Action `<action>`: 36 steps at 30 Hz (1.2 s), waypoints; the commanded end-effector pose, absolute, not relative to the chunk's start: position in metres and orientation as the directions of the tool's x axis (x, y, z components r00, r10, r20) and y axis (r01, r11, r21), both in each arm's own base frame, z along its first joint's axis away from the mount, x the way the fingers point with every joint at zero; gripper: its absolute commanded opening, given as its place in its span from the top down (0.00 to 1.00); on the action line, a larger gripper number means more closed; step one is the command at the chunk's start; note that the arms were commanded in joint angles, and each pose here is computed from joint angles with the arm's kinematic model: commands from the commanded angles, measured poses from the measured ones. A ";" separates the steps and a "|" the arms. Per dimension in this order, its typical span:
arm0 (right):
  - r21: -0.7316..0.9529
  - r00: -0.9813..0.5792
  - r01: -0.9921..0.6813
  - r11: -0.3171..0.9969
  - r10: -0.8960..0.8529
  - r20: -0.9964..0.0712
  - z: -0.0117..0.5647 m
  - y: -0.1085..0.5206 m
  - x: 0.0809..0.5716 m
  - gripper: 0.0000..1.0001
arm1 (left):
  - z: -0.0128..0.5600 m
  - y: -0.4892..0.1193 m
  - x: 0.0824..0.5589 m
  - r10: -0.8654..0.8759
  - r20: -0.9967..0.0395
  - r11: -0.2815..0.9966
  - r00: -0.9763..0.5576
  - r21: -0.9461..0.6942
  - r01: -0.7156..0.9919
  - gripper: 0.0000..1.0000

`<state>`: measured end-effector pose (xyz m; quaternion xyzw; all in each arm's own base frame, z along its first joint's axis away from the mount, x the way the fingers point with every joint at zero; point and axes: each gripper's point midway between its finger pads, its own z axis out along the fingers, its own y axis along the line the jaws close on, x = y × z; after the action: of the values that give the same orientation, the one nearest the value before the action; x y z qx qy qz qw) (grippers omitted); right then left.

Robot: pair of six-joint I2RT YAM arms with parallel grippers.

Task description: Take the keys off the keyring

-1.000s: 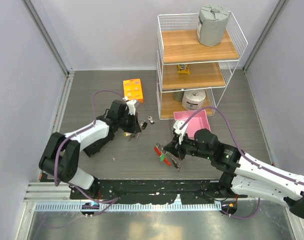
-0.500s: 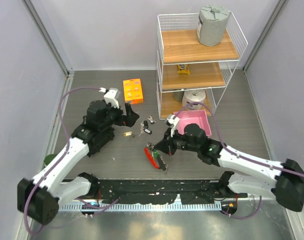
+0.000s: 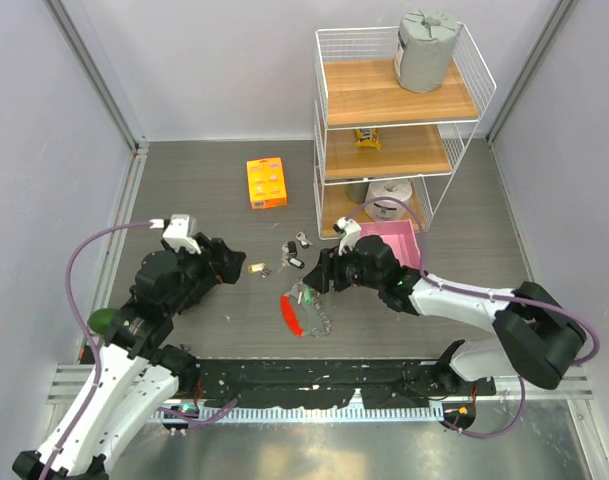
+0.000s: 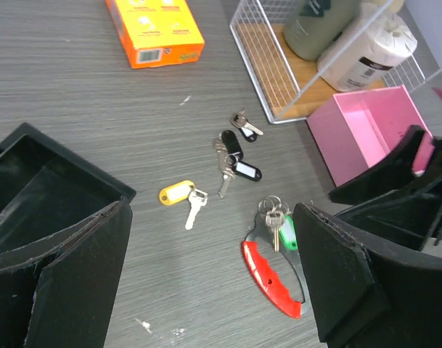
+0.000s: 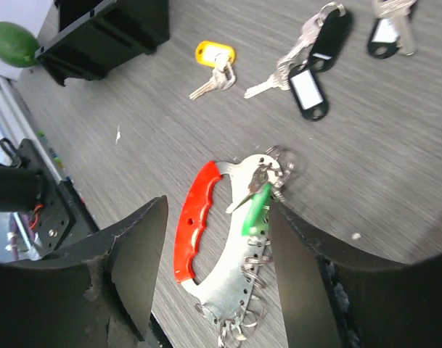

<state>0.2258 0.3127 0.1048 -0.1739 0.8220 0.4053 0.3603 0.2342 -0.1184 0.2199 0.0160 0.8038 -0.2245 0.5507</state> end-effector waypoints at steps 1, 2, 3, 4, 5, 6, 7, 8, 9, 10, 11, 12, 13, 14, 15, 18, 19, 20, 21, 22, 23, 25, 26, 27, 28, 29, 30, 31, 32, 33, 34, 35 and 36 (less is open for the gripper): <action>0.423 -0.531 -0.582 0.695 0.069 -0.844 0.165 0.297 0.255 0.35 | 0.219 -0.089 0.232 -0.277 -0.890 0.933 -0.362 -0.339 0.119 0.00; 0.407 -0.524 -0.552 0.727 0.077 -0.848 0.173 0.285 0.255 0.34 | 0.218 -0.080 0.230 -0.331 -0.870 0.928 -0.367 -0.371 0.043 0.00; 0.386 -0.494 -0.498 0.776 0.112 -0.862 0.186 0.274 0.266 0.33 | 0.222 -0.069 0.228 -0.356 -0.869 0.927 -0.344 -0.374 -0.017 0.00; 0.379 -0.487 -0.469 0.797 0.125 -0.865 0.198 0.262 0.263 0.32 | 0.224 -0.059 0.222 -0.391 -0.852 0.918 -0.347 -0.386 -0.086 0.00; 0.374 -0.456 -0.401 0.836 0.172 -0.873 0.220 0.248 0.271 0.28 | 0.232 -0.049 0.218 -0.399 -0.855 0.917 -0.331 -0.379 -0.125 0.00; 0.368 -0.455 -0.381 0.848 0.174 -0.873 0.232 0.234 0.262 0.24 | 0.240 -0.042 0.212 -0.395 -0.861 0.918 -0.320 -0.368 -0.145 0.00; 0.319 -0.389 -0.407 0.856 0.154 -0.908 0.259 0.226 0.263 0.17 | 0.251 -0.036 0.208 -0.388 -0.872 0.921 -0.298 -0.358 -0.153 0.00; 0.297 -0.352 -0.413 0.861 0.149 -0.924 0.278 0.212 0.254 0.14 | 0.261 -0.028 0.203 -0.376 -0.885 0.925 -0.274 -0.343 -0.161 0.00; 0.272 -0.316 -0.399 0.876 0.148 -0.937 0.291 0.199 0.251 0.11 | 0.274 -0.022 0.199 -0.367 -0.899 0.928 -0.239 -0.335 -0.162 0.00; 0.245 -0.246 -0.421 0.874 0.150 -0.958 0.312 0.185 0.241 0.05 | 0.282 -0.017 0.196 -0.343 -0.916 0.936 -0.209 -0.317 -0.151 0.01; 0.228 -0.215 -0.402 0.887 0.150 -0.965 0.316 0.174 0.239 0.04 | 0.290 -0.014 0.194 -0.312 -0.934 0.947 -0.174 -0.293 -0.129 0.00; 0.233 -0.160 -0.389 0.891 0.184 -0.970 0.329 0.158 0.230 0.05 | 0.294 -0.011 0.192 -0.288 -0.948 0.955 -0.137 -0.274 -0.114 0.00; 0.229 -0.136 -0.314 0.921 0.195 -0.971 0.330 0.138 0.231 0.05 | 0.297 -0.005 0.189 -0.283 -0.955 0.955 -0.091 -0.272 -0.117 0.00; 0.263 -0.101 -0.275 0.925 0.244 -0.964 0.338 0.120 0.222 0.04 | 0.299 -0.003 0.187 -0.283 -0.958 0.955 -0.045 -0.277 -0.105 0.00; 0.270 -0.067 -0.179 0.946 0.262 -0.963 0.340 0.092 0.217 0.05 | 0.298 -0.001 0.184 -0.285 -0.959 0.955 -0.013 -0.282 -0.094 0.00; 0.274 -0.024 -0.014 0.962 0.273 -0.962 0.338 0.046 0.206 0.05 | 0.289 -0.003 0.182 -0.320 -0.946 0.944 0.048 -0.323 -0.062 0.00; 0.271 -0.023 0.005 0.962 0.271 -0.962 0.335 0.037 0.200 0.05 | 0.283 -0.004 0.182 -0.325 -0.944 0.943 0.050 -0.328 -0.053 0.00; 0.275 -0.014 0.038 0.961 0.276 -0.961 0.335 0.028 0.198 0.05 | 0.281 -0.005 0.183 -0.321 -0.945 0.945 0.055 -0.324 -0.047 0.00; 0.272 -0.022 0.050 0.961 0.273 -0.962 0.331 0.022 0.192 0.05 | 0.282 -0.003 0.181 -0.316 -0.947 0.946 0.061 -0.319 -0.048 0.00; 0.285 -0.017 0.068 0.956 0.287 -0.958 0.331 0.017 0.190 0.05 | 0.284 -0.002 0.179 -0.315 -0.947 0.947 0.062 -0.318 -0.048 0.00; 0.285 -0.027 0.080 0.955 0.288 -0.957 0.326 0.012 0.186 0.05 | 0.285 -0.002 0.178 -0.315 -0.947 0.947 0.065 -0.318 -0.050 0.00; 0.289 -0.034 0.089 0.953 0.293 -0.955 0.322 0.007 0.181 0.05 | 0.281 -0.003 0.179 -0.309 -0.950 0.949 0.055 -0.311 -0.047 0.00; 0.292 -0.036 0.098 0.951 0.297 -0.954 0.320 0.004 0.179 0.05 | 0.283 -0.003 0.178 -0.310 -0.949 0.949 0.059 -0.313 -0.044 0.00; 0.299 -0.037 0.103 0.949 0.304 -0.952 0.317 0.001 0.176 0.05 | 0.283 -0.002 0.177 -0.312 -0.948 0.948 0.063 -0.315 -0.043 0.00; 0.301 -0.037 0.106 0.948 0.306 -0.951 0.316 -0.001 0.175 0.05 | 0.284 -0.002 0.177 -0.315 -0.947 0.947 0.069 -0.318 -0.039 0.00; 0.311 -0.030 0.106 0.945 0.315 -0.948 0.316 -0.004 0.172 0.05 | 0.285 -0.002 0.177 -0.317 -0.946 0.947 0.076 -0.320 -0.038 0.00; 0.314 -0.030 0.106 0.944 0.318 -0.948 0.315 -0.004 0.172 0.05 | 0.284 -0.002 0.177 -0.315 -0.946 0.947 0.076 -0.319 -0.038 0.00; 0.320 -0.023 0.104 0.942 0.324 -0.946 0.317 -0.006 0.170 0.05 | 0.285 -0.002 0.177 -0.308 -0.949 0.949 0.073 -0.311 -0.038 0.00; 0.323 -0.019 0.102 0.941 0.327 -0.945 0.317 -0.007 0.168 0.05 | 0.284 -0.002 0.177 -0.301 -0.951 0.952 0.064 -0.304 -0.043 0.00; 0.322 -0.016 0.102 0.941 0.325 -0.945 0.319 -0.009 0.167 0.05 | 0.283 -0.002 0.177 -0.298 -0.953 0.953 0.059 -0.301 -0.043 0.00; 0.318 -0.016 0.107 0.942 0.322 -0.947 0.318 -0.010 0.167 0.04 | 0.283 -0.002 0.177 -0.295 -0.954 0.954 0.057 -0.298 -0.045 0.01; 0.313 -0.018 0.108 0.944 0.316 -0.948 0.318 -0.010 0.167 0.05 | 0.283 -0.002 0.177 -0.295 -0.954 0.954 0.056 -0.297 -0.046 0.00; 0.312 -0.018 0.114 0.943 0.316 -0.949 0.318 -0.011 0.167 0.05 | 0.284 -0.002 0.178 -0.295 -0.954 0.954 0.062 -0.298 -0.044 0.00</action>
<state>0.1694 -0.0015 0.3130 0.1309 0.7152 0.0843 0.6814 0.1770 -0.0048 0.2693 -0.1233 0.6960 -0.0909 0.7015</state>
